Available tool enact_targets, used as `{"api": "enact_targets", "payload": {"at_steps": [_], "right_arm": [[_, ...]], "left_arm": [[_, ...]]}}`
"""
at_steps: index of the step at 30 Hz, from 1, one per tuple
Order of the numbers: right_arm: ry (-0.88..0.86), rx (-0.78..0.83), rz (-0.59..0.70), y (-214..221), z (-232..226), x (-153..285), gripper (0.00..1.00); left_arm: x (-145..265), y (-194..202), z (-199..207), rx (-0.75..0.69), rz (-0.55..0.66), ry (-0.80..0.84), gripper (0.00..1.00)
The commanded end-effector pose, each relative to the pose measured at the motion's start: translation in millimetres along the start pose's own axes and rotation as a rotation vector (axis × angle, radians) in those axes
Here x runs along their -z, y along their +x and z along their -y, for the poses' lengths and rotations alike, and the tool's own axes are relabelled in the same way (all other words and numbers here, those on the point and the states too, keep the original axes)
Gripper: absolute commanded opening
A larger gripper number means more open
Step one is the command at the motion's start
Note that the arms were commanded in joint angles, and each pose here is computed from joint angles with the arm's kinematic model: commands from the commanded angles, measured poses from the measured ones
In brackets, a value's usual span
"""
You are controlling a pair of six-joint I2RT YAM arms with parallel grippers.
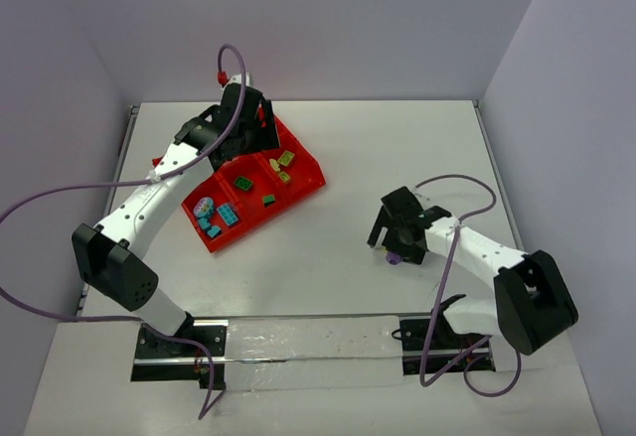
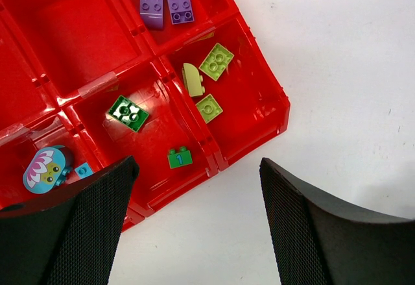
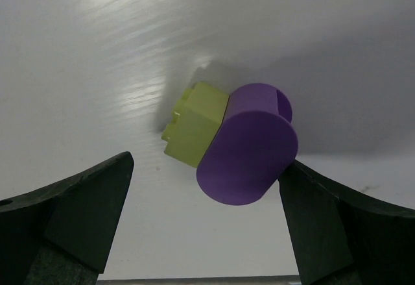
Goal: Sort the legos into containers by color
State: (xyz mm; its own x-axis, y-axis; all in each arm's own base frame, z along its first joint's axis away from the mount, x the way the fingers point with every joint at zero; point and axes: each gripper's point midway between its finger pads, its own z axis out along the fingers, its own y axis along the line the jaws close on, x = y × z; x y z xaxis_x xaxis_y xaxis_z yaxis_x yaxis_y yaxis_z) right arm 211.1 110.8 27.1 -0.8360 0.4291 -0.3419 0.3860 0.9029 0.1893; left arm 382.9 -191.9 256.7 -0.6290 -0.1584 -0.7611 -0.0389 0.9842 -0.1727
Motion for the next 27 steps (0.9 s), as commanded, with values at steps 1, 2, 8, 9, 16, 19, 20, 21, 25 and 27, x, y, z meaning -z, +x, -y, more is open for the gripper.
{"api": "enact_targets", "payload": {"at_steps": [1, 2, 8, 9, 16, 19, 20, 21, 25, 27], "right_arm": [[-0.143, 0.15, 0.065, -18.1, -62.9, 7.0, 0.98], [-0.184, 0.184, 0.05, -14.2, -76.3, 7.9, 0.98], [-0.287, 0.372, 0.01, 3.2, -112.7, 15.9, 0.97], [-0.269, 0.377, 0.028, -0.5, -109.8, 16.9, 0.97], [-0.094, 0.431, 0.073, -17.1, -84.0, 12.9, 0.98], [-0.116, 0.542, 0.007, -5.7, -86.8, 8.5, 0.98], [-0.121, 0.584, 0.004, -4.3, -87.8, 7.6, 0.98], [-0.129, 0.626, -0.013, -0.6, -89.5, 6.5, 0.98], [-0.098, 0.714, -0.024, -2.8, -87.5, -1.0, 0.99], [-0.098, 0.742, -0.018, -5.8, -90.9, -3.0, 1.0]], "left_arm": [[6.1, -10.1, 4.9, 0.027, 0.044, 0.025, 0.84], [4.4, -9.7, 5.6, 0.028, 0.041, 0.024, 0.84], [2.8, -7.3, 2.5, 0.02, 0.034, 0.004, 0.84], [3.1, -6.8, 1.2, 0.018, 0.036, 0.001, 0.84], [-2.7, 0.8, 0.7, 0.018, 0.016, -0.003, 0.84], [-2.6, -0.2, 1.8, 0.017, 0.019, 0.003, 0.84], [-2.5, -0.2, 1.9, 0.014, 0.02, 0.004, 0.84], [-3.5, 0.8, 0.9, 0.009, 0.017, 0.0, 0.84], [-5.3, 2.2, 1.1, 0.005, 0.013, -0.004, 0.84], [-5.7, 1.9, 0.6, 0.006, 0.011, -0.006, 0.84]]}}
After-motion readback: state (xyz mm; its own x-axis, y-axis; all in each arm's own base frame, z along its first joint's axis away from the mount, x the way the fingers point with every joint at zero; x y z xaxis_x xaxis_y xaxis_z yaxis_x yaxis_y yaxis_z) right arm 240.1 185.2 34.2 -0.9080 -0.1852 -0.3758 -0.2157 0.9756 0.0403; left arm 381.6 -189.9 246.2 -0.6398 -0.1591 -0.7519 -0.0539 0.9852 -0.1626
